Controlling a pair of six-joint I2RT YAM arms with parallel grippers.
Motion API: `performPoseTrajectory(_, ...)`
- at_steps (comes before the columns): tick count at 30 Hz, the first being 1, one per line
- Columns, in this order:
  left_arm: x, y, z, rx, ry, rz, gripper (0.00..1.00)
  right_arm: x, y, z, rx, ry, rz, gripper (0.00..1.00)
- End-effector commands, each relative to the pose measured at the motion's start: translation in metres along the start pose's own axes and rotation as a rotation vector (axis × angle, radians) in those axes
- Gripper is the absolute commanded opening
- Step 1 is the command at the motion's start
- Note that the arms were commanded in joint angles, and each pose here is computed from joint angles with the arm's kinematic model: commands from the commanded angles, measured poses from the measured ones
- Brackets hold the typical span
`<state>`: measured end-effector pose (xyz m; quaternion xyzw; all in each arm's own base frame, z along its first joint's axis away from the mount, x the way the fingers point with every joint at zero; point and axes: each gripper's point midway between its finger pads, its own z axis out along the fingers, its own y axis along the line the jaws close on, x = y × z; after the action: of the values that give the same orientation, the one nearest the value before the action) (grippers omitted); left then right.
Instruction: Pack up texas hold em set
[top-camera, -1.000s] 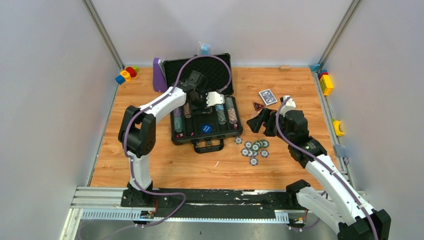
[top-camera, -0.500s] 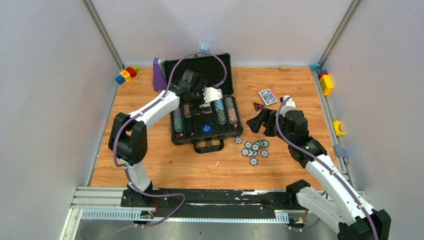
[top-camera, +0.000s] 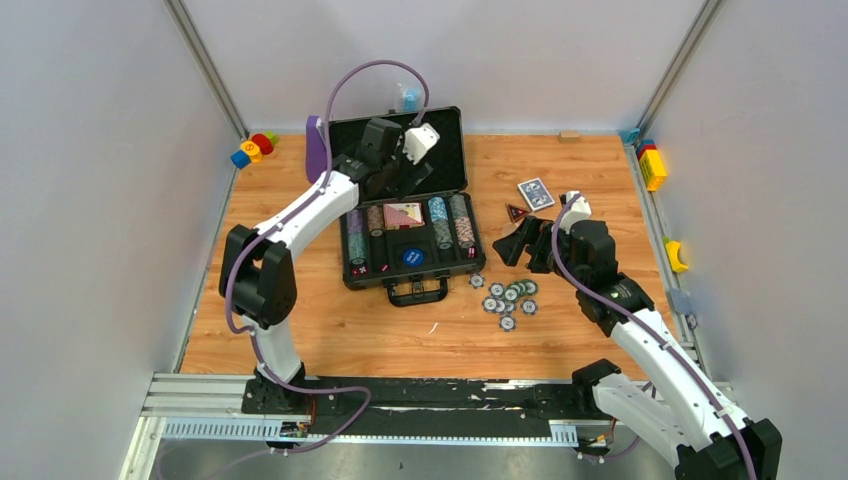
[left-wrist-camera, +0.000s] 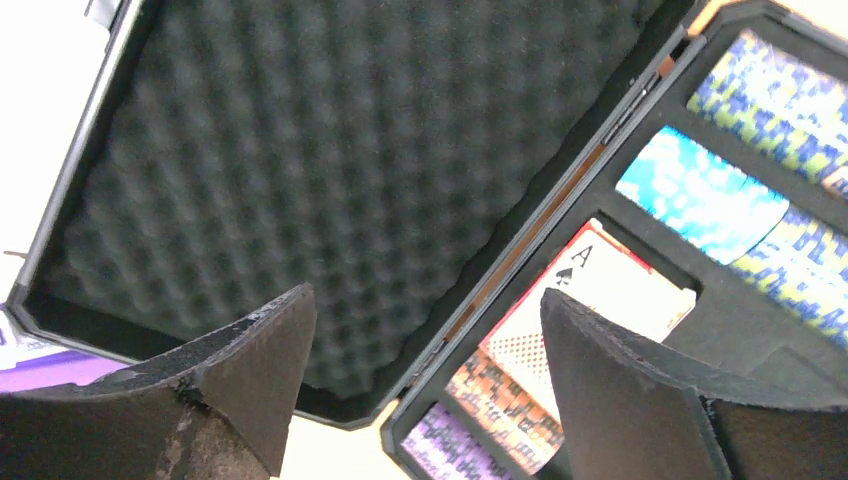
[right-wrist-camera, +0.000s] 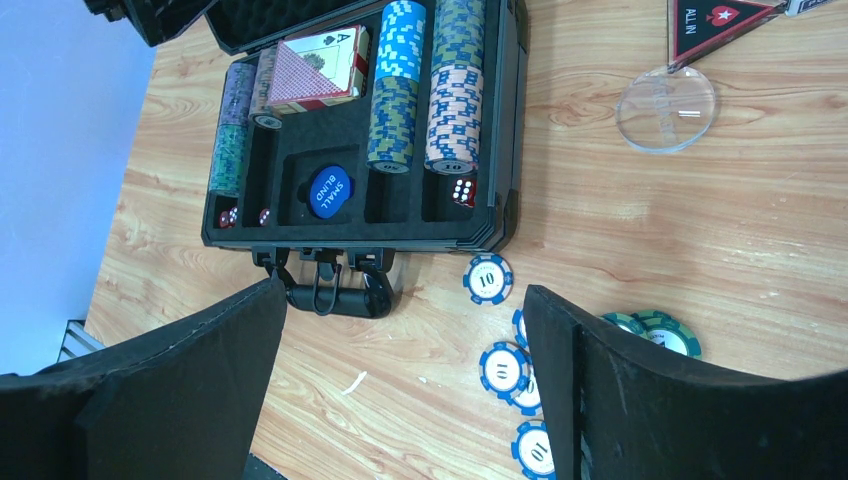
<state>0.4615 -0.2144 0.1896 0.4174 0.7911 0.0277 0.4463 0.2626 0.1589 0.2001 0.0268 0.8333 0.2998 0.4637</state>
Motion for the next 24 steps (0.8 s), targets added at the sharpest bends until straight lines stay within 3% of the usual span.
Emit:
performPoseTrajectory(1, 0.005, 0.006, -0.002, -0.079, 0.055, -0.248, 0.85, -0.018, 0.011, -0.004, -0.038, -0.061, -0.014, 0.9)
performPoseTrajectory(4, 0.019, 0.011, -0.007, -0.165, 0.061, -0.354, 0.75, -0.018, 0.011, -0.006, -0.037, -0.07, -0.015, 0.9)
performPoseTrajectory(9, 0.04, -0.003, -0.01, -0.213, 0.125, -0.629, 0.75, -0.018, 0.011, -0.006, -0.044, -0.071, -0.009, 0.9)
performPoseTrajectory(15, 0.055, -0.023, -0.009, -0.246, 0.095, -0.939, 0.7, -0.016, 0.012, -0.008, -0.053, -0.07, -0.012, 0.9)
performPoseTrajectory(18, 0.055, -0.03, -0.007, -0.227, 0.077, -1.022, 0.67, -0.016, 0.012, -0.009, -0.055, -0.077, -0.016, 0.9)
performPoseTrajectory(24, 0.059, -0.039, 0.002, -0.202, 0.114, -1.041, 0.56, -0.015, 0.012, -0.011, -0.059, -0.079, -0.016, 0.9)
